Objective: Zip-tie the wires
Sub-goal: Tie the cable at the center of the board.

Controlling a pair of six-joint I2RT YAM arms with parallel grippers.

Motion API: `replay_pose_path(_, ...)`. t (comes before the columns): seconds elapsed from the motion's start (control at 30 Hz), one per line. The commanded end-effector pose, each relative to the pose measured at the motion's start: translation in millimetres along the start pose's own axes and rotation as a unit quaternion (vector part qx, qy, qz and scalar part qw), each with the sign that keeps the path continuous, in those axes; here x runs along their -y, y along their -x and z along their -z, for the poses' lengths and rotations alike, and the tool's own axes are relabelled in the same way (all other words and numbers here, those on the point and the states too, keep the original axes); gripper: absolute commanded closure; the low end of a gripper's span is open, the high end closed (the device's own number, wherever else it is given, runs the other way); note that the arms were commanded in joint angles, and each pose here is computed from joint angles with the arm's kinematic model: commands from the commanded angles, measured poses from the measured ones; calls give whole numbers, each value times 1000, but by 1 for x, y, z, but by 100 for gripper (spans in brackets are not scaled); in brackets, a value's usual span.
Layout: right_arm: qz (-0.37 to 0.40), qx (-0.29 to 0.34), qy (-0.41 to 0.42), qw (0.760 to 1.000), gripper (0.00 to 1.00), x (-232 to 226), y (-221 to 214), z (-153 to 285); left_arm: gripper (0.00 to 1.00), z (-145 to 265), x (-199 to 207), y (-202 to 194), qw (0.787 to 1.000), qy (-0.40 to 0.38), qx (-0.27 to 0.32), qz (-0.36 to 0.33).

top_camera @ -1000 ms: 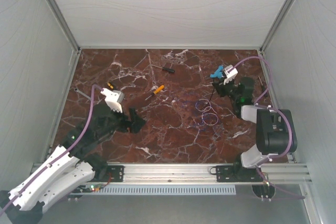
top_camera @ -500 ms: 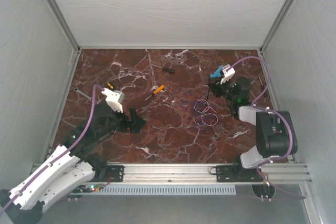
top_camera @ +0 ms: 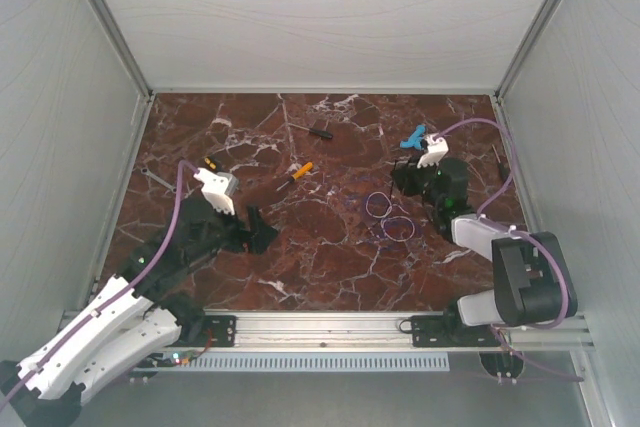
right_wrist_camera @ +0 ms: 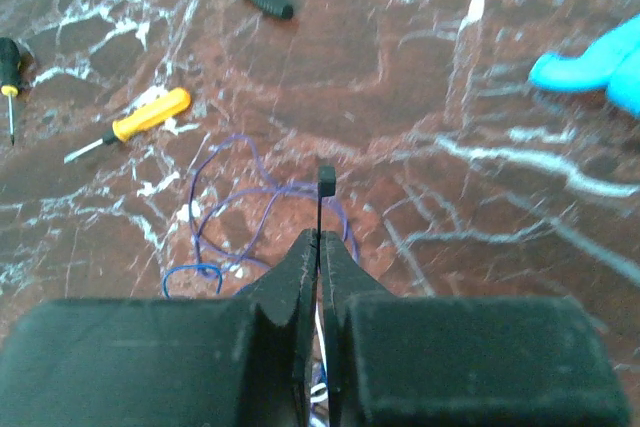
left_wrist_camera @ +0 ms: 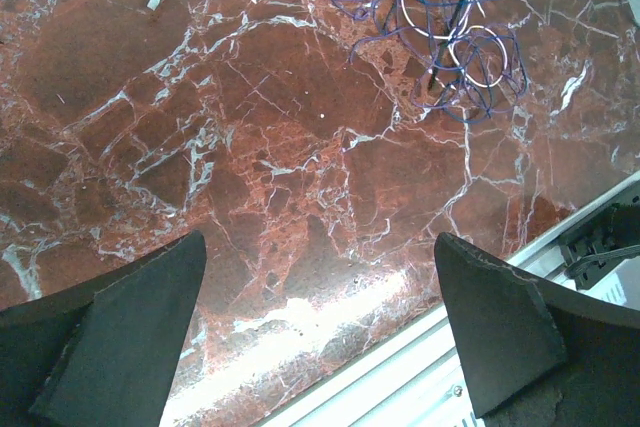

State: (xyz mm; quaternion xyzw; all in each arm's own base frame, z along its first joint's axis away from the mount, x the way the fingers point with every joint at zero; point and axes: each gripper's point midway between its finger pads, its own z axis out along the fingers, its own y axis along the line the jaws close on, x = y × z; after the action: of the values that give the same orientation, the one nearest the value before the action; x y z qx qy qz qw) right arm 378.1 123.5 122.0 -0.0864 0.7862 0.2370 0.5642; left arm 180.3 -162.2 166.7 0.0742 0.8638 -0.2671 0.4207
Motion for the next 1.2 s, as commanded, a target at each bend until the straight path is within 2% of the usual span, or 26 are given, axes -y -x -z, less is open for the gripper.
replay_pose_path(0.0, -50, 3, -33, 998, 100, -1, -15, 6, 4, 3, 7, 6, 1000, -16, 13, -5)
replay_pose_path(0.4, -113, 15, -66, 991, 100, 6, -55, 23, 5, 3, 8, 5, 1000, -16, 13, -5)
replay_pose_path(0.57, -106, 16, -66, 992, 100, -5, -62, 21, 9, -6, -1, 2, 1000, 23, -12, 16)
replay_pose_path(0.73, -108, 10, -55, 993, 100, -15, -68, 13, 19, -20, 9, -9, 996, 9, -39, 76)
replay_pose_path(0.8, -109, 7, -53, 993, 100, -17, -71, 11, 26, -25, 15, -10, 995, -4, -41, 95)
replay_pose_path(0.93, -115, 5, -49, 992, 100, -20, -76, 8, 32, -33, 21, -15, 992, -21, -40, 121)
replay_pose_path(1.07, -118, 6, -40, 992, 100, -23, -76, 9, 36, -47, 21, -26, 992, -26, -34, 119)
replay_pose_path(1.17, -113, 8, -36, 993, 100, -24, -77, 10, 38, -59, 29, -30, 994, -54, -3, 94)
